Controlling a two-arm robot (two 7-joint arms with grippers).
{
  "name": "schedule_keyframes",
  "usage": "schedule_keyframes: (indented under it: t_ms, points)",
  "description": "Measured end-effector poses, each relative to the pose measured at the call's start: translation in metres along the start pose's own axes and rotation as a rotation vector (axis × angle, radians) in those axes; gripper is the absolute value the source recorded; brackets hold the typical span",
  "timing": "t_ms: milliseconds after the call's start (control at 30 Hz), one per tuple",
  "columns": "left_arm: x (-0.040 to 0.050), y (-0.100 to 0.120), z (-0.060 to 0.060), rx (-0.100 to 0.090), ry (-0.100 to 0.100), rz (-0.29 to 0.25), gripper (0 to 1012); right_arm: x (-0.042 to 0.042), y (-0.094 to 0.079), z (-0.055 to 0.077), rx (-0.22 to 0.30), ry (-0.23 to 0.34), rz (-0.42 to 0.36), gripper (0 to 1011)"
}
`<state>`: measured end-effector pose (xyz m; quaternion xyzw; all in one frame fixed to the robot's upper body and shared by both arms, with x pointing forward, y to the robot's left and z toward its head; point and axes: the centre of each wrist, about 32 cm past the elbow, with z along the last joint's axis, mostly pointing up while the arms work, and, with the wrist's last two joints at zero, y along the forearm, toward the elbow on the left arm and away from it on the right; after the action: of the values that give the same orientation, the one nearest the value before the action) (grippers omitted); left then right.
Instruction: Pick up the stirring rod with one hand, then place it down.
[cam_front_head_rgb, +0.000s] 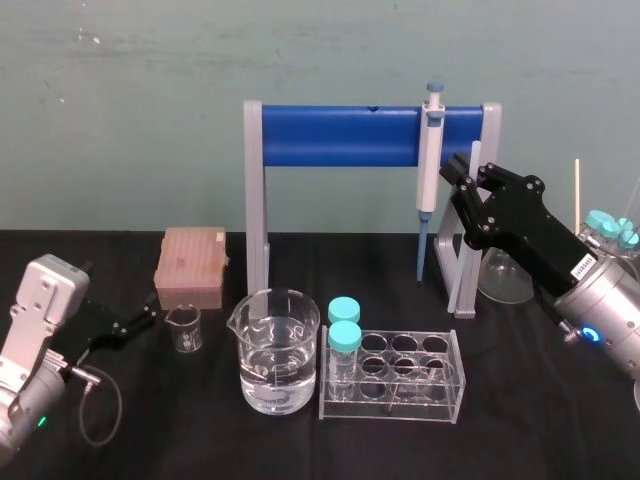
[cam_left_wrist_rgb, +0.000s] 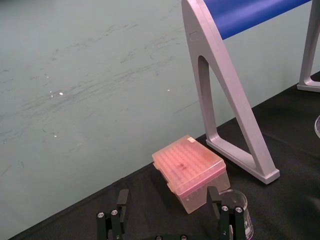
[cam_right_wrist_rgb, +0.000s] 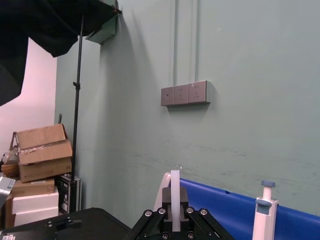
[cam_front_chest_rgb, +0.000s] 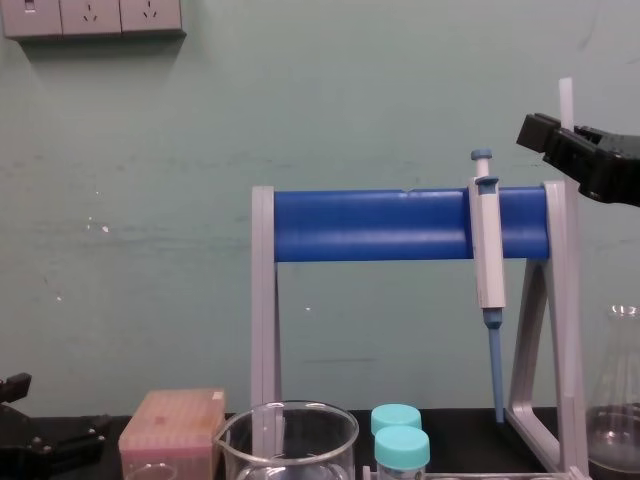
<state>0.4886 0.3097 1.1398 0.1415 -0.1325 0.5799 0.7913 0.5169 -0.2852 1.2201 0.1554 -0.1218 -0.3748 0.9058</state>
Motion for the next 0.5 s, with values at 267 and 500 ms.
schedule_keyframes:
  t_ms: [267, 500]
  points:
    - [0.0, 0.0, 0.0, 0.0, 0.0, 0.0, 1000, -0.0001, 0.0008, -0.0014, -0.004, 0.001, 0.001, 65]
    - [0.0, 0.0, 0.0, 0.0, 0.0, 0.0, 1000, 0.0004, 0.0028, -0.0031, -0.011, -0.003, 0.004, 65]
